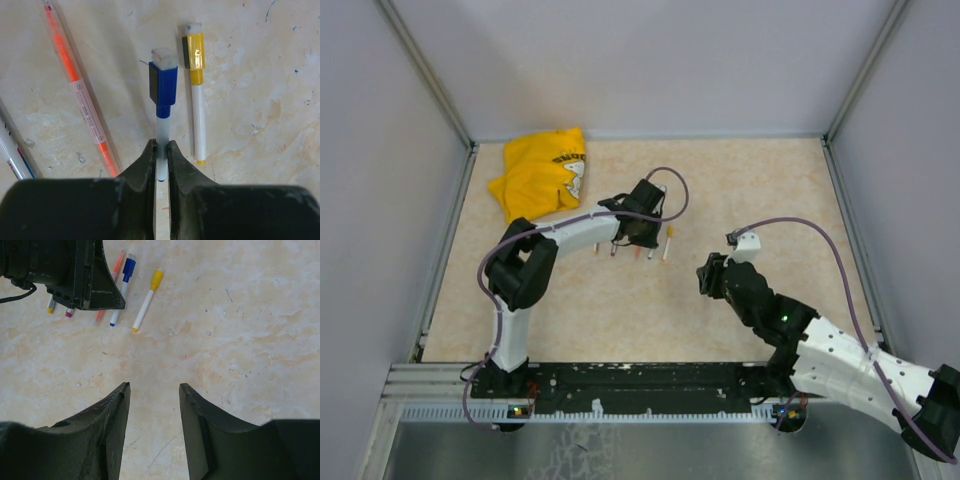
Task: Insert the pens into the pen caps
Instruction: Place the pen at the center of the board.
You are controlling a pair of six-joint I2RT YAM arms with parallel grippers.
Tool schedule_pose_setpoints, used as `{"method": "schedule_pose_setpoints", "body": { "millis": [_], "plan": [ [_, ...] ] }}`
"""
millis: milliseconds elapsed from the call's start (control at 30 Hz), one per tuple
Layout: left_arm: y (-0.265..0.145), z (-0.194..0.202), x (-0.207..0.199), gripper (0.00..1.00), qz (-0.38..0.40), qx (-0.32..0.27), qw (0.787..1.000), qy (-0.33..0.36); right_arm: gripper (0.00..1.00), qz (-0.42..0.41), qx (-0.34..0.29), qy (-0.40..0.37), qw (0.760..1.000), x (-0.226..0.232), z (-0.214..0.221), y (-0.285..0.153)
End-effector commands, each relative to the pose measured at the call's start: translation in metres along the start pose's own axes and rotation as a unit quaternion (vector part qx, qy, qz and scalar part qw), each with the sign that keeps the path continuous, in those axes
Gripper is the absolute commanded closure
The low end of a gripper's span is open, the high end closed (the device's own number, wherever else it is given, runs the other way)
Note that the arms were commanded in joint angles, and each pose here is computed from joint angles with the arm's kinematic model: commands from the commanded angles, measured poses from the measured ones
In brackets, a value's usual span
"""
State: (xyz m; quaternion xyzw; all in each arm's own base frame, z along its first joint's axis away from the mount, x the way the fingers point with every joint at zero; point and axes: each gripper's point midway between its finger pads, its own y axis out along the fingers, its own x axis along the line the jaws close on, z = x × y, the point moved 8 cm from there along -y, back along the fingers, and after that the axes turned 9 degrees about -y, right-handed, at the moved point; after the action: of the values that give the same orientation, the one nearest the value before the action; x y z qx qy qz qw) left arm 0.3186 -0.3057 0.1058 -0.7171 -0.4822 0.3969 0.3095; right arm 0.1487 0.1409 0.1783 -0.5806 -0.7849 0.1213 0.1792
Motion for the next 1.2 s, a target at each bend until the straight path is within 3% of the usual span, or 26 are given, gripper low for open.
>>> {"method": "schedule_pose_setpoints", "body": {
  "millis": [0,233,800,933,1167],
  "plan": [
    [0.001,-0.004,0.002,0.87,-0.002,-0.003,1.0,-0.011,0.55,-0.004,-0.022,0.01,1.0,0.004,-0.01,0.0],
    [0.007,-0.007,0.006,0.86,-0.002,-0.004,1.0,-0.02,0.55,-0.005,-0.022,0.008,1.0,0.005,-0.011,0.001],
    [0.005,-0.014,0.009,0.68,0.018,-0.006,1.0,-0.025,0.55,-0.005,-0.022,0.007,1.0,0.006,-0.014,0.0],
    [-0.017,-0.025,0.002,0.65,0.049,-0.039,0.998,-0.012,0.52,-0.01,-0.021,0.002,1.0,0.007,-0.019,-0.002],
    [-0.091,-0.046,-0.004,0.54,0.125,-0.185,0.974,0.024,0.48,-0.03,-0.002,-0.004,1.0,0.008,-0.032,0.0]
  ]
}}
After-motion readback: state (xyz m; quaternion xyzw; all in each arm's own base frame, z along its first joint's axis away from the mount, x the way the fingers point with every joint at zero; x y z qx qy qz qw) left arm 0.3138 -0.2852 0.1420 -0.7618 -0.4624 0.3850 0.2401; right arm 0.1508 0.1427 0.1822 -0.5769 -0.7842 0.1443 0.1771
